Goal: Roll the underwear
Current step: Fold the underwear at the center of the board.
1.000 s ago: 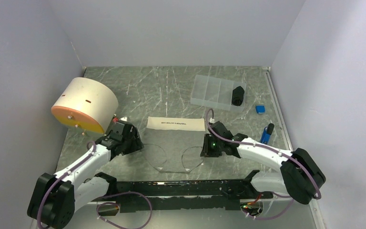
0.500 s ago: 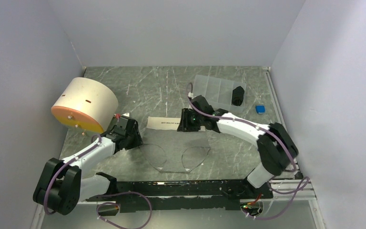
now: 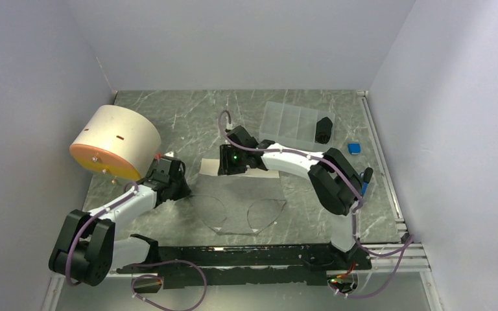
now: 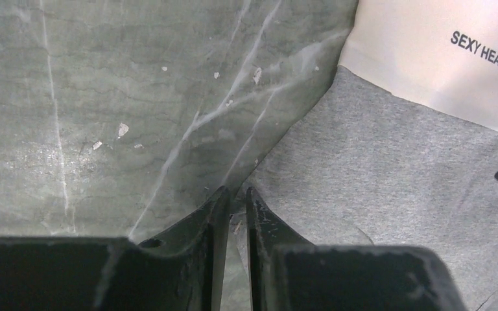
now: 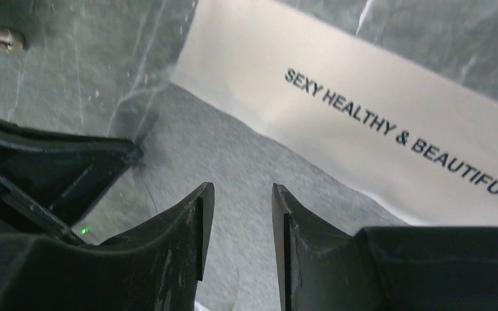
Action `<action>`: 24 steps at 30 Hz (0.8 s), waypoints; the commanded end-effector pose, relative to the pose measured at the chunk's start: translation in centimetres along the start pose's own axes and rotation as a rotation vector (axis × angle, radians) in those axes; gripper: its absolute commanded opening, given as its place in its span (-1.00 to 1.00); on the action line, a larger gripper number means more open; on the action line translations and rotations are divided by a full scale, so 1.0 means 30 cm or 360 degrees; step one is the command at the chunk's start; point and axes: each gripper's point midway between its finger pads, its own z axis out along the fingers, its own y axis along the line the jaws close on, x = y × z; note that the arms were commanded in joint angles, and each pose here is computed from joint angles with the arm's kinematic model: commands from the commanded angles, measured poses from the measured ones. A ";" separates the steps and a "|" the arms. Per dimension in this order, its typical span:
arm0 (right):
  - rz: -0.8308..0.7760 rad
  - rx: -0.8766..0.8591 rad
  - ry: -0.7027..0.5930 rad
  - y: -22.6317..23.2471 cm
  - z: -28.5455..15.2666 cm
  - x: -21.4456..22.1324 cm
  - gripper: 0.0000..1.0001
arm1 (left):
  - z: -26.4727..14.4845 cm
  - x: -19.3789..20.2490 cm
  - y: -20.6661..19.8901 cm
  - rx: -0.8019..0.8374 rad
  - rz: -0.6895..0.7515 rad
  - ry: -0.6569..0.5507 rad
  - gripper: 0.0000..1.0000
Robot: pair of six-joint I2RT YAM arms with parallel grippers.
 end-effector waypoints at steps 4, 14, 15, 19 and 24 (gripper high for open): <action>-0.0065 0.0116 -0.0162 0.079 0.049 -0.113 -0.13 | 0.006 0.021 0.009 0.0052 0.0038 0.0012 -0.76; -0.0205 0.0344 -0.0309 0.147 0.139 -0.220 -0.10 | -0.013 0.026 0.003 0.0095 0.0004 0.0001 -0.14; -0.0231 0.0385 -0.0281 0.141 0.162 -0.210 -0.10 | -0.014 0.028 0.007 0.0088 0.0002 -0.0001 -0.12; -0.0278 0.0493 -0.0287 0.134 0.209 -0.211 -0.11 | -0.006 0.038 0.010 0.0094 0.0003 0.0012 -0.11; -0.0332 0.0564 -0.0305 0.139 0.239 -0.218 -0.11 | 0.010 0.063 0.006 0.0121 -0.0004 0.0064 -0.11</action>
